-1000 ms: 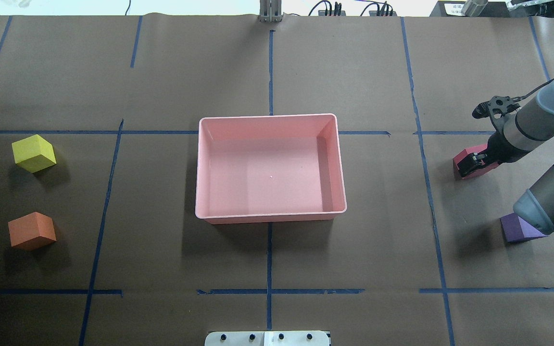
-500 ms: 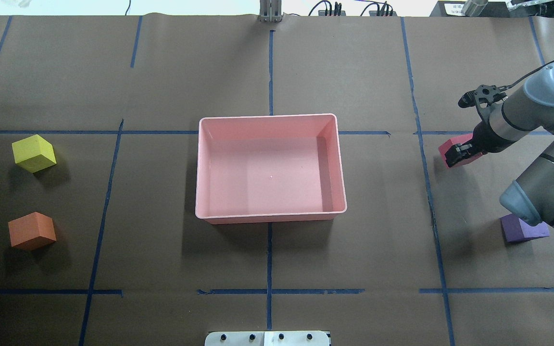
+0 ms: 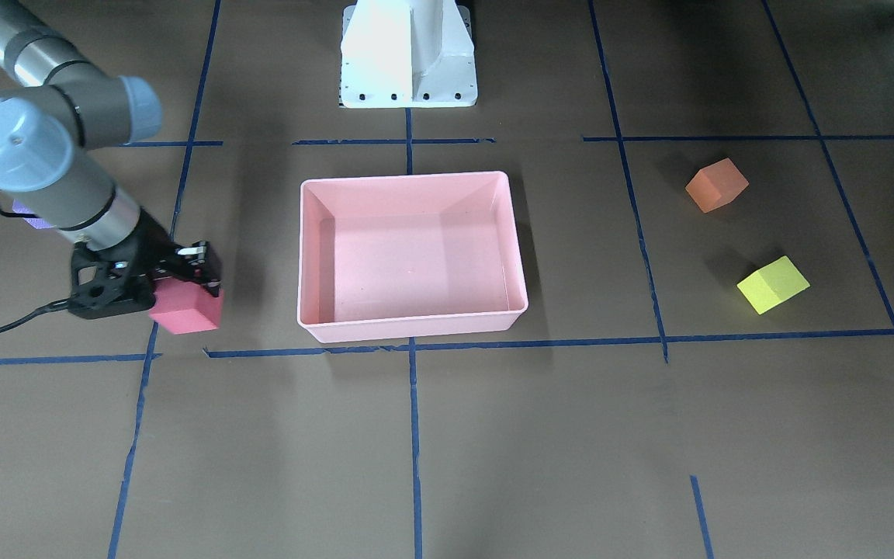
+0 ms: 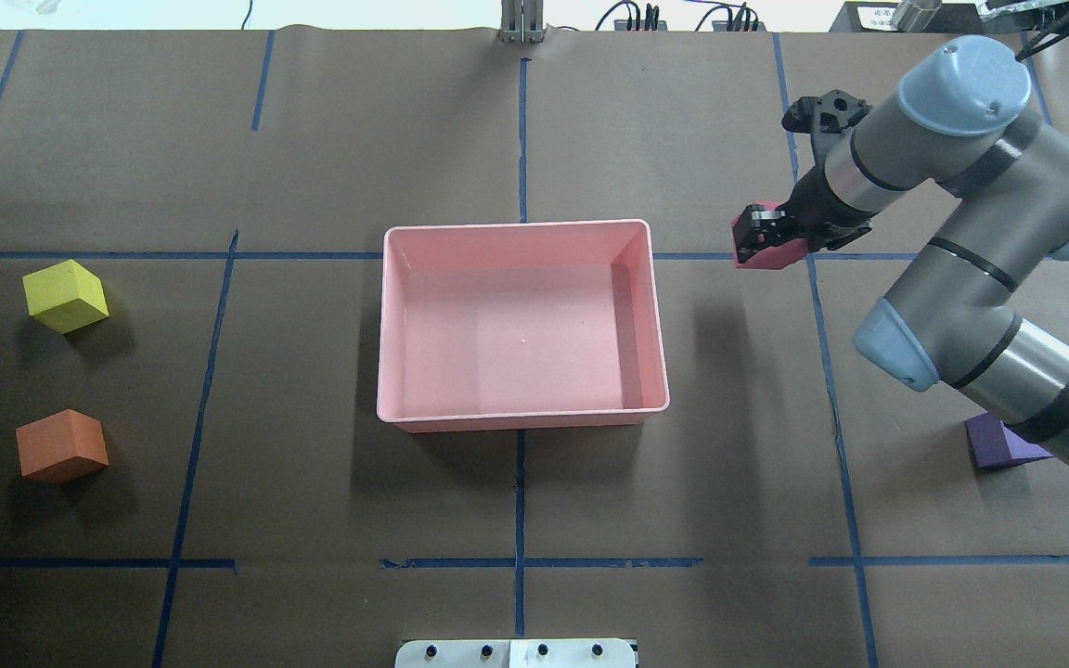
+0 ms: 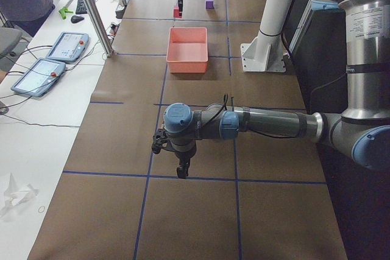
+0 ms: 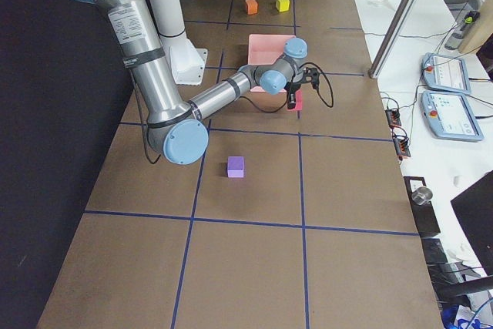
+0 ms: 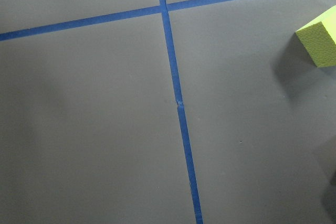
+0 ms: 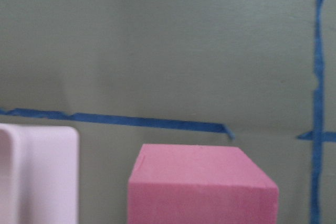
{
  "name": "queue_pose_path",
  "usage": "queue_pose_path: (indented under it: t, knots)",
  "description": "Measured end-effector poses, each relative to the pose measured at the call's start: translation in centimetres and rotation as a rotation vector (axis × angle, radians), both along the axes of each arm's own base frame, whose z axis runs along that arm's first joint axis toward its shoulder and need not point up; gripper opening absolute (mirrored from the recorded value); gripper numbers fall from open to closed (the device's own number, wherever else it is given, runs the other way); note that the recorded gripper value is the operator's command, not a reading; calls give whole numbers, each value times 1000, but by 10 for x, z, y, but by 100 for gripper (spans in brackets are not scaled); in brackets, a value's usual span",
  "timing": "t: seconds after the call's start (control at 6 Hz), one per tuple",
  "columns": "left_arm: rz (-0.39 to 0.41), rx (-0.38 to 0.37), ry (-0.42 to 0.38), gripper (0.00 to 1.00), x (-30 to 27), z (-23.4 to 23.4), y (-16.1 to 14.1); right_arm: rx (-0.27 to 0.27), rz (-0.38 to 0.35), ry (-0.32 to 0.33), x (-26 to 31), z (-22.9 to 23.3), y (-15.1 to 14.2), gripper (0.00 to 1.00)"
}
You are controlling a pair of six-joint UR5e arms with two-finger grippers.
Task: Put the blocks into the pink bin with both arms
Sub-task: 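Carry the pink cube with the right gripper and release it in the bin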
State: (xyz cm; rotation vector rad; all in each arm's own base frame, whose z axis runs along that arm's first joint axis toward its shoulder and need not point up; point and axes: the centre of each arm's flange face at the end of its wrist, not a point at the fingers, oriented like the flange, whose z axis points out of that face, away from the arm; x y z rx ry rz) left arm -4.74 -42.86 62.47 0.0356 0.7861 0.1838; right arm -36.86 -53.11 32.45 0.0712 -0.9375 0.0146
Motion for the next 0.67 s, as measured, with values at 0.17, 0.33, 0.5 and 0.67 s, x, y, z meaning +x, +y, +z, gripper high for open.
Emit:
queue_pose_path:
  t: [0.17,0.33,0.5,0.67]
  knots:
    - [-1,11,3,100,1,-5,-4,-59,30,-24,-24,-54,19,22]
    - [0,48,7,100,2,-16,-15,-95,68,-19,-57,-97,42,24]
    - [2,104,9,100,4,-28,-27,-105,108,10,-102,-129,74,53]
    - [3,158,11,100,5,-35,-34,-102,126,40,-137,-142,103,100]
